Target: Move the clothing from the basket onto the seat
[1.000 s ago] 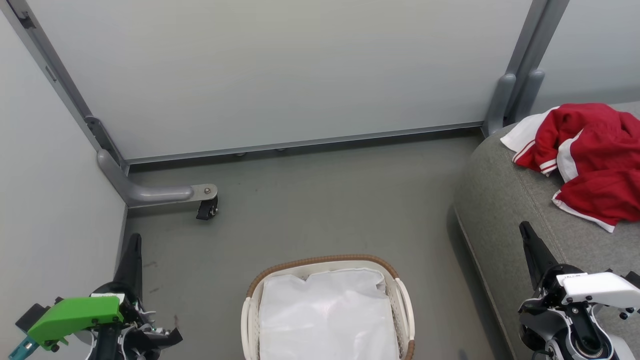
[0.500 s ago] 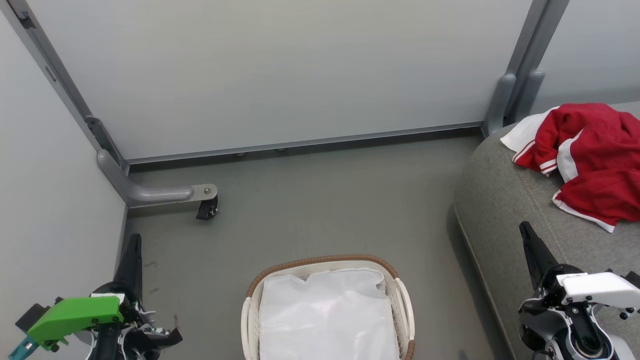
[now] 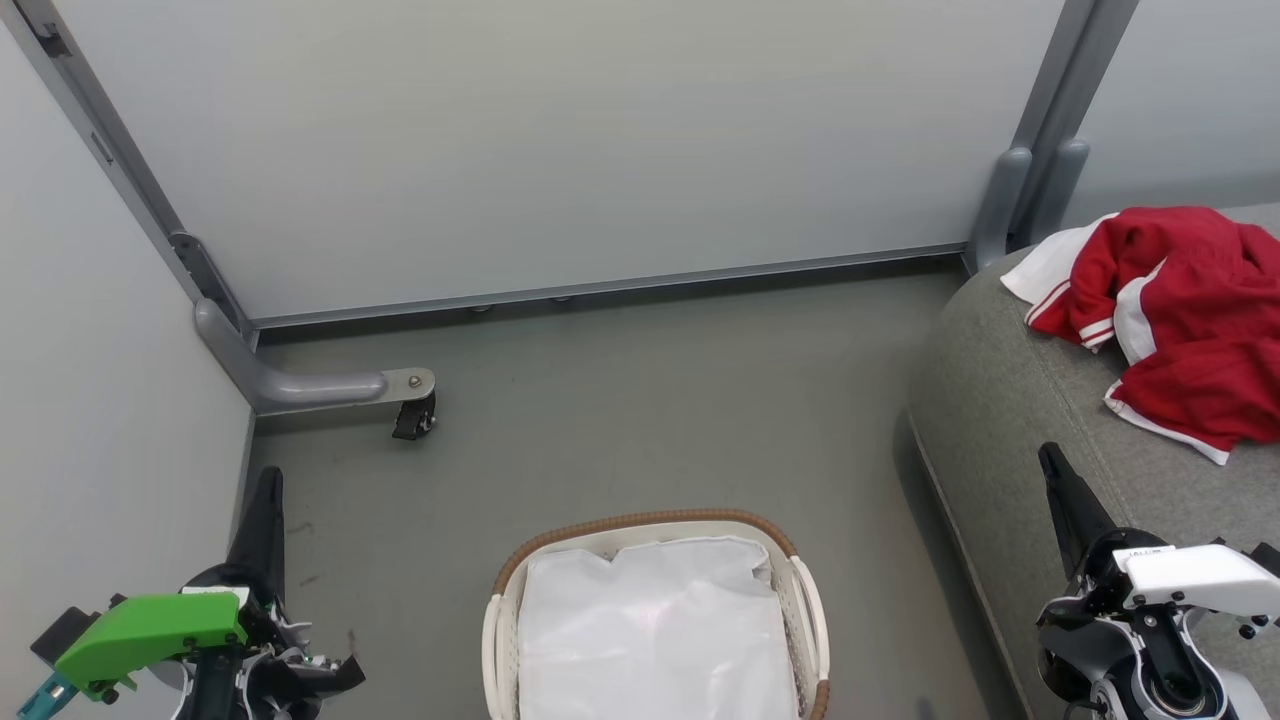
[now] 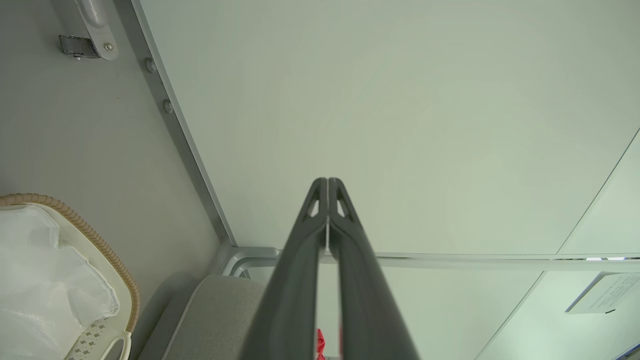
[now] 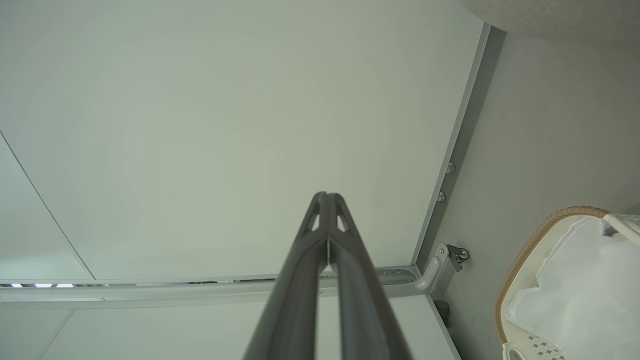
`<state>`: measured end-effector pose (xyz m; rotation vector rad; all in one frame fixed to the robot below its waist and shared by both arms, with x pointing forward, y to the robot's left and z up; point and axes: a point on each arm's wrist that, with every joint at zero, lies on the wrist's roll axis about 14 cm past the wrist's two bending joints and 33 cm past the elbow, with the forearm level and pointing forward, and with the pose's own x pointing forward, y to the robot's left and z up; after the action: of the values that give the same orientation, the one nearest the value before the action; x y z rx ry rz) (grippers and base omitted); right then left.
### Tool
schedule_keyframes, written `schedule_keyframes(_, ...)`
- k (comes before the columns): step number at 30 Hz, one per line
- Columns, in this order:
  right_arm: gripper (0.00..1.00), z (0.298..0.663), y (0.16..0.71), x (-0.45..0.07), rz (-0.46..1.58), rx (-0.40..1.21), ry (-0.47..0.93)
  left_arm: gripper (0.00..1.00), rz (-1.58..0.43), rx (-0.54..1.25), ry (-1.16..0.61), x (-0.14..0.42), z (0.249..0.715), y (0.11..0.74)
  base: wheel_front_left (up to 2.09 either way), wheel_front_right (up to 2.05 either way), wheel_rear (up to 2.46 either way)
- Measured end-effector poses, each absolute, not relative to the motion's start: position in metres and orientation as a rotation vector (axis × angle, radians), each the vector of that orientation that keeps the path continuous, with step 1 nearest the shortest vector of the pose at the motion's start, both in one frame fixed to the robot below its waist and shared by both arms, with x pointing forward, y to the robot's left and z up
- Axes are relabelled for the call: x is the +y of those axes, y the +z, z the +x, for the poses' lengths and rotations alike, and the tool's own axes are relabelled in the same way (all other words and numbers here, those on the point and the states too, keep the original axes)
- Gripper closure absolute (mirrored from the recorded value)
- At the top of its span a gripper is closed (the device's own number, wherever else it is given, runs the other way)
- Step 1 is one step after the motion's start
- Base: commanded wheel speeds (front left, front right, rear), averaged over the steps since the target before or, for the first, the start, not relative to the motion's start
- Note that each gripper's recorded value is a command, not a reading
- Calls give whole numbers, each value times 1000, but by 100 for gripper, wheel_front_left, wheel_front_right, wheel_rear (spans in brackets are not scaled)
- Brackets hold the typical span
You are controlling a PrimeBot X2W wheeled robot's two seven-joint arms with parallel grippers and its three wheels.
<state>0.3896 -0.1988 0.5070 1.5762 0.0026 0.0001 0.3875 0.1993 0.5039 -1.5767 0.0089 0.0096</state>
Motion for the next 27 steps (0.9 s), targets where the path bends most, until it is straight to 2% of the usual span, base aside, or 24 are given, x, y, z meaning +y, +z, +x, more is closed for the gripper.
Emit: schedule_keyframes(27, 100, 390, 507, -199, 1576, 3, 0, 100, -1577, 9, 10, 199, 388, 504, 0, 0, 0)
